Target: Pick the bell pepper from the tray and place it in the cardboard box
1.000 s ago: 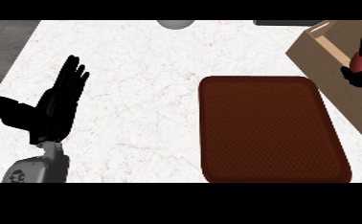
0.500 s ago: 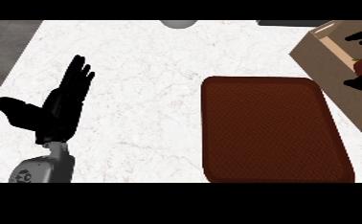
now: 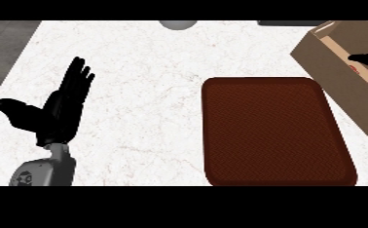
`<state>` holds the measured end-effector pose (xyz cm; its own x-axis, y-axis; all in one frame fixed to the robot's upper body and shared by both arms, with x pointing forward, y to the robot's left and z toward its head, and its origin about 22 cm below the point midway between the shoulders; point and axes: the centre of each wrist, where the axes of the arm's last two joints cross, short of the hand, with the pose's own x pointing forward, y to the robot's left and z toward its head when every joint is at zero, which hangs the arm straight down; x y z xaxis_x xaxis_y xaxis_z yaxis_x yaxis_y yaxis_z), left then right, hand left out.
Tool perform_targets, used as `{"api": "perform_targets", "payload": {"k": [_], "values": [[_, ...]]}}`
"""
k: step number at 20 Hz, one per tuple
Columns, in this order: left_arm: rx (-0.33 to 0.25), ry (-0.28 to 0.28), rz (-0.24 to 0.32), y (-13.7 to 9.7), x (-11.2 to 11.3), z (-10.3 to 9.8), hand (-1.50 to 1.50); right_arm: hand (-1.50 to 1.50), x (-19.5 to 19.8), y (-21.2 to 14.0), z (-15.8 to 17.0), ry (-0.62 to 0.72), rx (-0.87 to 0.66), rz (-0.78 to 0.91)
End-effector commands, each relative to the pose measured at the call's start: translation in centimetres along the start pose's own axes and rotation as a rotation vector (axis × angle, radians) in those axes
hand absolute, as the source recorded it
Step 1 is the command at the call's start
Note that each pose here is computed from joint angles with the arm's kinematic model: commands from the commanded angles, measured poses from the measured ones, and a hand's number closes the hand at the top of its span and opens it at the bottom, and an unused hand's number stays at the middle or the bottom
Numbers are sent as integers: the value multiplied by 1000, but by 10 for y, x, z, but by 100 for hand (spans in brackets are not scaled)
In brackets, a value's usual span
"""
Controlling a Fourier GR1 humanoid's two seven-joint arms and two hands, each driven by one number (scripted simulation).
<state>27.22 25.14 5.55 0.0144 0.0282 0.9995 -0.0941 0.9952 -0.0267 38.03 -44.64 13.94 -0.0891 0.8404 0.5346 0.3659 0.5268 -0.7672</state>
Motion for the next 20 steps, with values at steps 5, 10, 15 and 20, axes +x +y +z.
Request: {"api": "perform_targets", "payload": {"k": [5,10,15,20], "values": [[10,2,0,11,0,-1,0,-150,-15,-9,0,102,-89,-544],[6,1,7,4,-4,4,0,-150,-51,-45,24,118,-141,-644],[7,-4,11,6,-14,16,0,-150,-71,-101,42,131,-239,-666],[5,-11,8,13,1,5,0,-150,-93,-80,67,136,-261,-678]]}}
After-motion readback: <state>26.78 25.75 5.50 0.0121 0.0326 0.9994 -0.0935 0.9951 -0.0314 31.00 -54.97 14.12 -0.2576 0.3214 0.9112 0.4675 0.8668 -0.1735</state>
